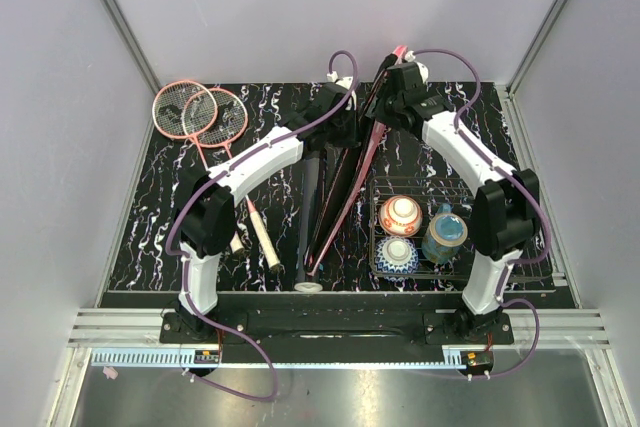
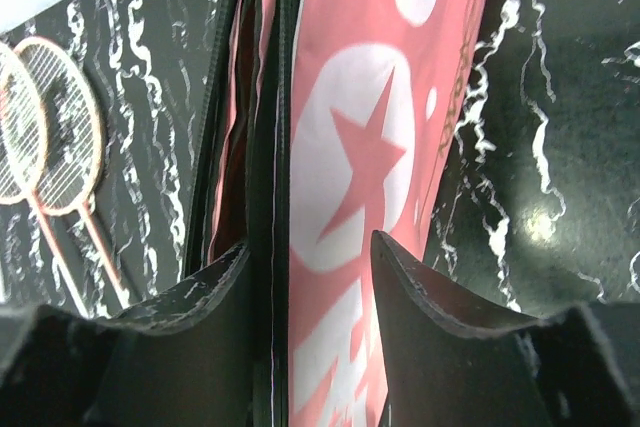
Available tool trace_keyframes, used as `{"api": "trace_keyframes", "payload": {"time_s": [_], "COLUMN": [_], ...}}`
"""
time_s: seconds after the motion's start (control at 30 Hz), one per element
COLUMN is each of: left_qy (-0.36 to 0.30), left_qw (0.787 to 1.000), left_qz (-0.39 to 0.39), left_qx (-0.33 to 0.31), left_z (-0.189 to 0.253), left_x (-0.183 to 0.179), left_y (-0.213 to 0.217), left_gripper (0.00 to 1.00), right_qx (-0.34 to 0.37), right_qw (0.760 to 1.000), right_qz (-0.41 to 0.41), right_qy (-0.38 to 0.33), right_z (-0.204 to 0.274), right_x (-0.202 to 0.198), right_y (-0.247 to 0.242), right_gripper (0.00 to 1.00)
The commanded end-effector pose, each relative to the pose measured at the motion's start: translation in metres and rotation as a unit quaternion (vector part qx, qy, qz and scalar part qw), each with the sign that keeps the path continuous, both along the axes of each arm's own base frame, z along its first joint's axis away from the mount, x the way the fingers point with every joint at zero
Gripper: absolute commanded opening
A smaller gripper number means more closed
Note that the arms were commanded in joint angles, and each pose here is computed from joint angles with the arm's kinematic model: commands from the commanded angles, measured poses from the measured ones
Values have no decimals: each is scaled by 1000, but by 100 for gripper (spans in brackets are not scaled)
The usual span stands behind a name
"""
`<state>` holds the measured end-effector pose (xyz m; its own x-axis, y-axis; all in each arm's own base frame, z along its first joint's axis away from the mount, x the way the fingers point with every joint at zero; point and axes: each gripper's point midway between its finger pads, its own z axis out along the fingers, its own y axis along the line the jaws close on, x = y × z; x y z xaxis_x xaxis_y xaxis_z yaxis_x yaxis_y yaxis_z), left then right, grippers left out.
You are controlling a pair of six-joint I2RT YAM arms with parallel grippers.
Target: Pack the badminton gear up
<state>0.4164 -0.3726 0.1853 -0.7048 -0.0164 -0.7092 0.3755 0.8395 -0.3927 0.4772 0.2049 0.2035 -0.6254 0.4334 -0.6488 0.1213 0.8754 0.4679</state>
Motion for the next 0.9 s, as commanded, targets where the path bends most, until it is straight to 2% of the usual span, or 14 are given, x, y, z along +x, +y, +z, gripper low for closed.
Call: {"api": "trace_keyframes", "payload": {"time_s": [0.0,0.07,0.1,0.2,0.23,0.27,0.33,0.37,0.43,0.47,0.63,0.67,0.7,0.87], "left_qy": [-53,-51,-47,-33,-30,-20,-17,-11,-14,-11,-1,-6,-19,-32], "left_qw": [996,997,997,996,996,994,991,989,985,985,984,985,985,989], "left_qz": [-7,-2,1,13,15,24,23,26,17,12,-41,-46,-44,-30], "left_qx": [-65,-66,-66,-78,-88,-101,-129,-144,-168,-173,-171,-164,-166,-143], "left_z": [67,66,63,57,57,57,57,58,59,59,77,79,93,108], "left_x": [-2,-3,-3,-4,-4,-4,-5,-7,-13,-17,-49,-54,-61,-86], "left_y": [-9,-7,-5,0,1,3,12,15,25,28,48,53,64,113], "left_gripper": [0,0,0,0,0,0,9,20,32,47,65,77,82,87], "right_qx": [-56,-74,-76,-87,-87,-85,-78,-75,-62,-60,-48,-51,-51,-60], "right_qw": [997,995,995,994,994,994,994,994,991,989,979,977,976,973], "right_qz": [-36,-33,-32,-26,-22,-10,-2,24,46,72,146,150,153,161], "right_qy": [-37,-50,-57,-67,-70,-72,-79,-82,-109,-113,-136,-140,-144,-154], "right_z": [13,18,21,27,30,31,38,38,50,47,59,62,65,73], "right_x": [27,29,29,29,28,27,25,22,22,18,15,15,16,20], "right_y": [-17,-22,-22,-24,-24,-21,-19,-12,-4,2,24,25,25,27], "right_gripper": [49,43,34,18,4,0,0,0,0,0,0,0,0,0]}}
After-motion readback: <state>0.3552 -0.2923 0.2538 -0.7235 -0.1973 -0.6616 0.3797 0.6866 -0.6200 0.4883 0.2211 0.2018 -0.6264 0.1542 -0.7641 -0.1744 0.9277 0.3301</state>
